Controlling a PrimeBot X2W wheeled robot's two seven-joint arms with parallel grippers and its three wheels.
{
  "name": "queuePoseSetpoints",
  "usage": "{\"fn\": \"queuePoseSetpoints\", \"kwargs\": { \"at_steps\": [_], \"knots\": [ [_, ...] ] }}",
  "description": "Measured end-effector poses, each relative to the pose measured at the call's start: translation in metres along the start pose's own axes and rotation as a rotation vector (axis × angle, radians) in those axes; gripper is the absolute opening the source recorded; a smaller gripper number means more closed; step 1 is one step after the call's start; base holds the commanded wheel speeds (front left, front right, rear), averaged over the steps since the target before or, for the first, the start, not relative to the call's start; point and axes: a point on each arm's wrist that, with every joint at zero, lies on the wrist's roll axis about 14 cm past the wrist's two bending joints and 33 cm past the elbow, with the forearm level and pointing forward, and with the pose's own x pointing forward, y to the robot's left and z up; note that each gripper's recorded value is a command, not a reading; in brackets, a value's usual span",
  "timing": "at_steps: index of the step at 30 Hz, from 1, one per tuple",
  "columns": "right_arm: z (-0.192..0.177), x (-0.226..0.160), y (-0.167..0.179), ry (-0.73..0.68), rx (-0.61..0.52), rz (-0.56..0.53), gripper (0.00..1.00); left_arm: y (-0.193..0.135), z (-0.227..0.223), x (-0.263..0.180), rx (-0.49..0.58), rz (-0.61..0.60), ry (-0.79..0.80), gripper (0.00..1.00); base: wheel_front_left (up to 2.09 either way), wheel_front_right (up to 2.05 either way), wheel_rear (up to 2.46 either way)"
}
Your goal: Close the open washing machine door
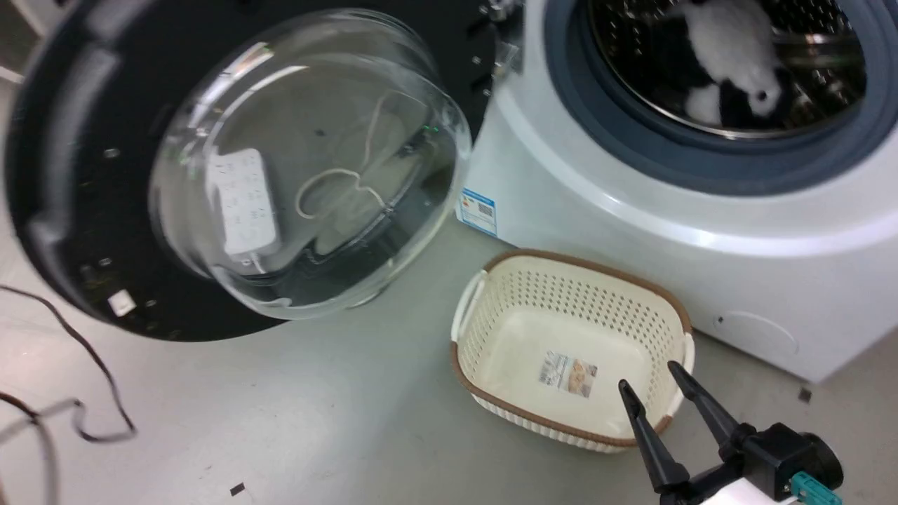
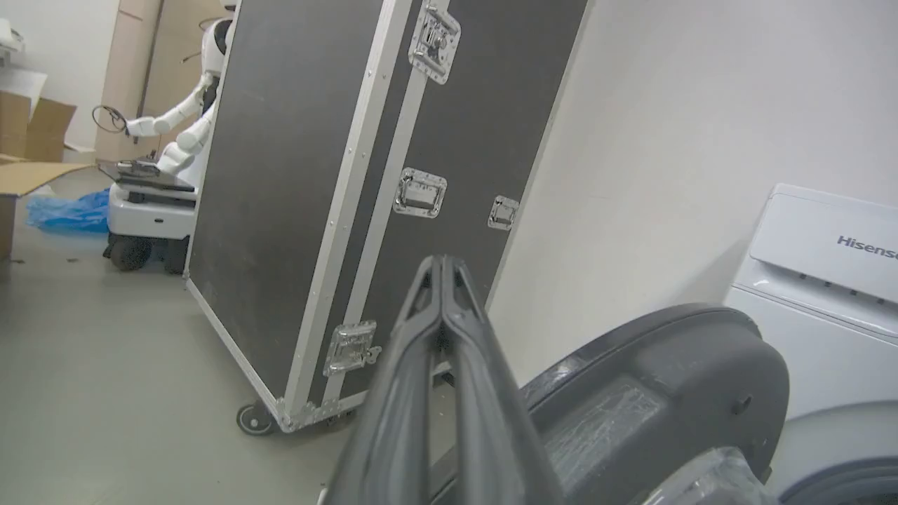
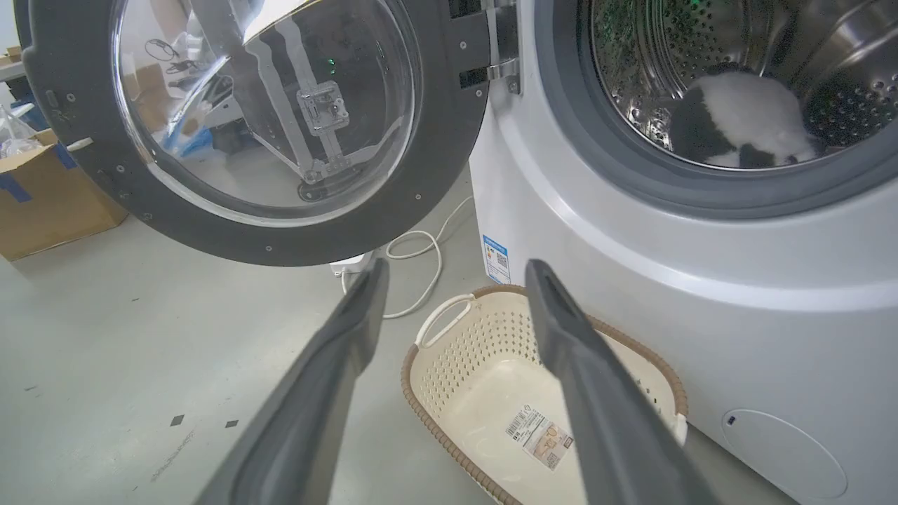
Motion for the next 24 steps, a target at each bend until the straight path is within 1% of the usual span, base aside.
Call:
{"fn": "queuePoseSetpoints", "kwargs": {
  "at_steps": [1,2,5,6,8,10,12,14,17,24],
  "knots": [
    [-0.001,-0.001,-0.004,0.004,-0.003,-0.005,1.0,0.003,-0.004,0.008,0.0,0.008,0.025,0.0,0.0,0.0,0.0],
    [-0.003,-0.002,-0.007,0.008,-0.006,-0.01,1.0,0.006,-0.009,0.016,-0.026,0.023,0.05,0.0,0.0,0.0,0.0],
    [-0.006,-0.005,-0.016,0.013,-0.007,-0.026,1.0,0.025,-0.036,0.032,-0.2,0.129,0.152,0.0,0.0,0.0,0.0],
    [-0.007,-0.007,-0.018,0.015,-0.007,-0.034,1.0,0.033,-0.047,0.035,-0.236,0.164,0.195,0.0,0.0,0.0,0.0],
    [-0.009,-0.01,-0.024,0.022,-0.008,-0.049,1.0,0.046,-0.061,0.038,-0.266,0.215,0.256,0.0,0.0,0.0,0.0],
    [-0.011,-0.014,-0.029,0.027,-0.006,-0.066,1.0,0.056,-0.074,0.039,-0.35,0.272,0.298,0.0,0.0,0.0,0.0],
    [-0.012,-0.017,-0.034,0.031,-0.003,-0.081,1.0,0.055,-0.091,0.038,-0.438,0.304,0.357,0.0,0.0,0.0,0.0],
    [-0.013,-0.018,-0.036,0.034,-0.005,-0.088,1.0,0.046,-0.111,0.034,-0.534,0.307,0.445,0.0,0.0,0.0,0.0],
    [-0.012,-0.019,-0.037,0.035,-0.008,-0.092,1.0,0.031,-0.128,0.028,-0.623,0.279,0.539,0.0,0.0,0.0,0.0],
    [-0.005,-0.021,-0.034,0.022,-0.018,-0.097,1.0,0.012,-0.126,0.019,-0.714,0.181,0.637,0.0,0.0,0.0,0.0]
  ]
}}
